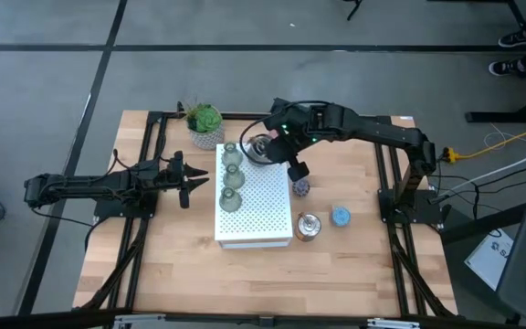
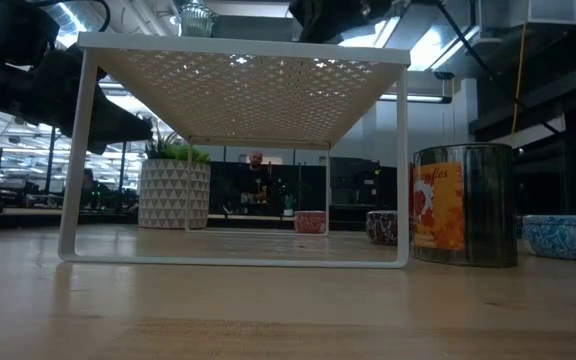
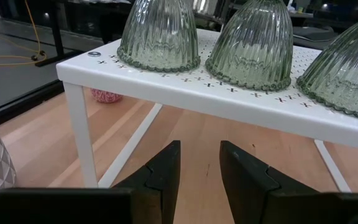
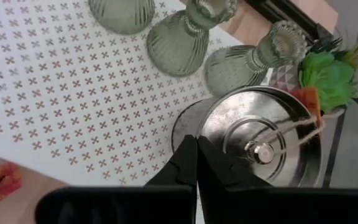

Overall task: Pick & Place candle stick holders
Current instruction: Put the top orange scented candle on the shelf

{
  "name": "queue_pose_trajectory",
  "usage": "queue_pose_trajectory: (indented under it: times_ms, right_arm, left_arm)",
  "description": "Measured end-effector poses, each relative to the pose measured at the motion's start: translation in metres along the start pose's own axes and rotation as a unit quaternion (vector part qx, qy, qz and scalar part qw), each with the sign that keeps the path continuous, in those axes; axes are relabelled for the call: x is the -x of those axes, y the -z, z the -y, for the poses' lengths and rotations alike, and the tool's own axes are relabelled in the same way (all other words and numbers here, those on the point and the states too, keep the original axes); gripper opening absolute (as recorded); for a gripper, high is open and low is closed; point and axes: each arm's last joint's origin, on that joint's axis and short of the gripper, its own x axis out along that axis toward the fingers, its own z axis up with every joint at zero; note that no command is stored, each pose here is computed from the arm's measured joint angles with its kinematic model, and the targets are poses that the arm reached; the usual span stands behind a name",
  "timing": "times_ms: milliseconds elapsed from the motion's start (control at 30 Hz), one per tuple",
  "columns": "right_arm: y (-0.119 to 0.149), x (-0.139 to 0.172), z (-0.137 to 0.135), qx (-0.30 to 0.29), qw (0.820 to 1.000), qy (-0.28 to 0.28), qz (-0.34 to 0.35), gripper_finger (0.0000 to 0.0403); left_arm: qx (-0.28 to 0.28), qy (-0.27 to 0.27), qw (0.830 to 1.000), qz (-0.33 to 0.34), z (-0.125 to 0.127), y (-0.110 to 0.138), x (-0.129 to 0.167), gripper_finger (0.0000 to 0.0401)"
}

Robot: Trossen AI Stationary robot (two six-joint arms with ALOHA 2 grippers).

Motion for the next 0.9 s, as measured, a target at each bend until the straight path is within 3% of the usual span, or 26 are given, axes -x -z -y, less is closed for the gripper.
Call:
queue_pose_trajectory:
  times_ms: [300, 600, 900]
  right_arm:
    - [-0.003, -0.003, 0.001, 0.001, 0.999, -0.017, 0.030, 0.0000]
    - [0.008, -0.018, 0.000, -0.017, 0.999, -0.027, 0.012, 0.0000]
    - [0.007, -0.024, 0.002, -0.014, 0.999, -0.010, 0.028, 0.0000]
  left_arm:
    - [0.000, 0.000, 1.000, 0.000, 0.000, 0.000, 0.000, 0.0107]
    - [0.000, 0.000, 1.000, 0.000, 0.000, 0.000, 0.000, 0.0107]
    - [0.000, 0.000, 1.000, 0.000, 0.000, 0.000, 0.000, 0.0107]
